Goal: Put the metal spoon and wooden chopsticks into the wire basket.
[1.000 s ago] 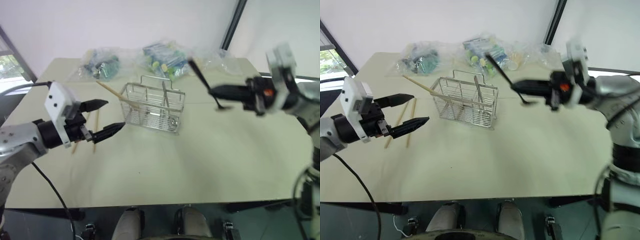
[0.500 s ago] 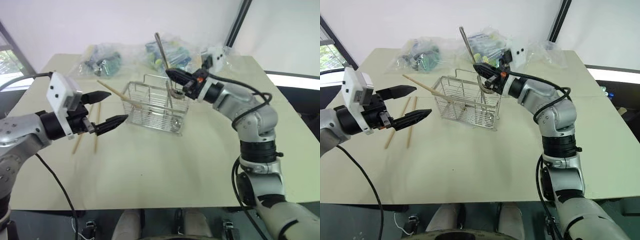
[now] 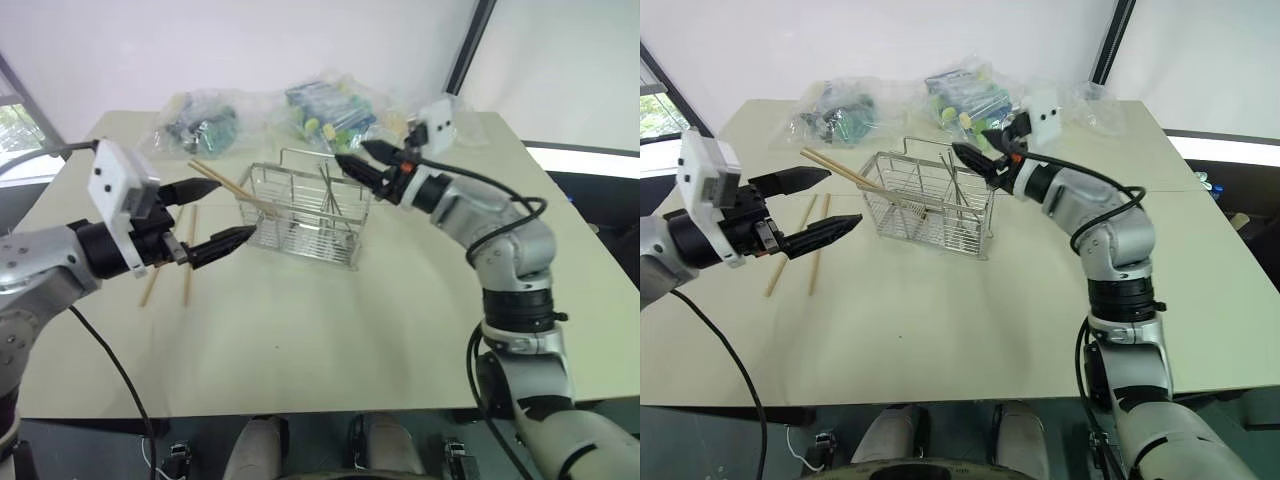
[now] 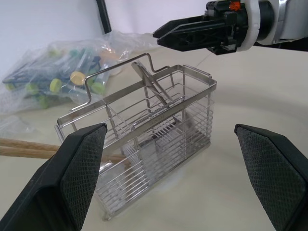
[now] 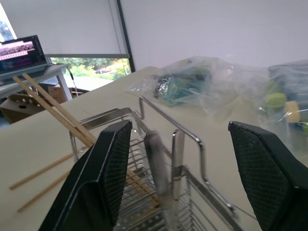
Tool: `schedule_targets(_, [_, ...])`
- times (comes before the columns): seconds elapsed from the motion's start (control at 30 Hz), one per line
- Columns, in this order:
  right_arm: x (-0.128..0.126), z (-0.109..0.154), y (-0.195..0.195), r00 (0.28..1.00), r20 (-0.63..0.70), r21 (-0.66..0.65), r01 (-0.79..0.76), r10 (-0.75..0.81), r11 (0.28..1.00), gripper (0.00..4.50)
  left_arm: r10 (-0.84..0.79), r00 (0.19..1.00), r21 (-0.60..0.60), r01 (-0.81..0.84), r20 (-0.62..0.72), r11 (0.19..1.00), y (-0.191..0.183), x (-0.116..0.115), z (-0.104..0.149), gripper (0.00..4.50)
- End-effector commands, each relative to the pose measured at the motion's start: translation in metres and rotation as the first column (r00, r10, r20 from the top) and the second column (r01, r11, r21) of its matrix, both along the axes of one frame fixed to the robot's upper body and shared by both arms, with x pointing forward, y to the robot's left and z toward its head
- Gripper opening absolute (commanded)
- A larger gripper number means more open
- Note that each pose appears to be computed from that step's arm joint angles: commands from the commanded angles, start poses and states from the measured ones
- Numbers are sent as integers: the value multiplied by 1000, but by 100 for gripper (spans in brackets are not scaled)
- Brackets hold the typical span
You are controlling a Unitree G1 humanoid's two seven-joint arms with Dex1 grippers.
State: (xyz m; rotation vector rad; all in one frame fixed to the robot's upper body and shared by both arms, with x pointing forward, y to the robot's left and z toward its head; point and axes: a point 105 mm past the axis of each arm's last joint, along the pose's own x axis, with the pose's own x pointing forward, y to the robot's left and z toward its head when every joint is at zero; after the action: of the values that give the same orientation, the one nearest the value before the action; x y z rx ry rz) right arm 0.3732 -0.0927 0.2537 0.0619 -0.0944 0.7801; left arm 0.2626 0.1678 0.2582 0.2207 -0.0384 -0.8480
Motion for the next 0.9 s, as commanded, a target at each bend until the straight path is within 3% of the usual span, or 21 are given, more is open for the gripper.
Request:
schedule_targets(0.03, [-10,50,-18,989,149,22,-23,19,999,339,56,994,-82,-48,94,996,14,2,34,450])
schedule_targets(0.17, [-30,68,-33,968,222,-74,-105,119,992,339,121,982,-142,-101,143,985,29,6,60,450])
schedule_targets(0.27, [-53,64,-38,941,237,-205,-195,242,959,339,194,966,-212,-156,171,965,47,6,84,450])
schedule_targets(0.37, [-75,39,-42,931,131,-288,-294,342,911,339,467,879,-295,-423,98,857,100,28,96,450])
schedule_targets(0.43, [-80,26,-41,931,87,-299,-315,355,901,339,589,808,-282,-564,6,776,125,42,84,450])
schedule_targets(0.53, [-93,-3,-35,924,22,-331,-354,382,875,339,777,608,-143,-794,-164,591,168,64,38,450])
schedule_targets(0.6, [-99,-16,-32,922,-4,-347,-365,388,864,339,808,520,-30,-845,-278,533,177,71,6,450])
schedule_targets(0.9, [-109,-36,-31,928,-59,-337,-365,368,868,339,757,490,224,-754,-433,617,146,92,-74,450])
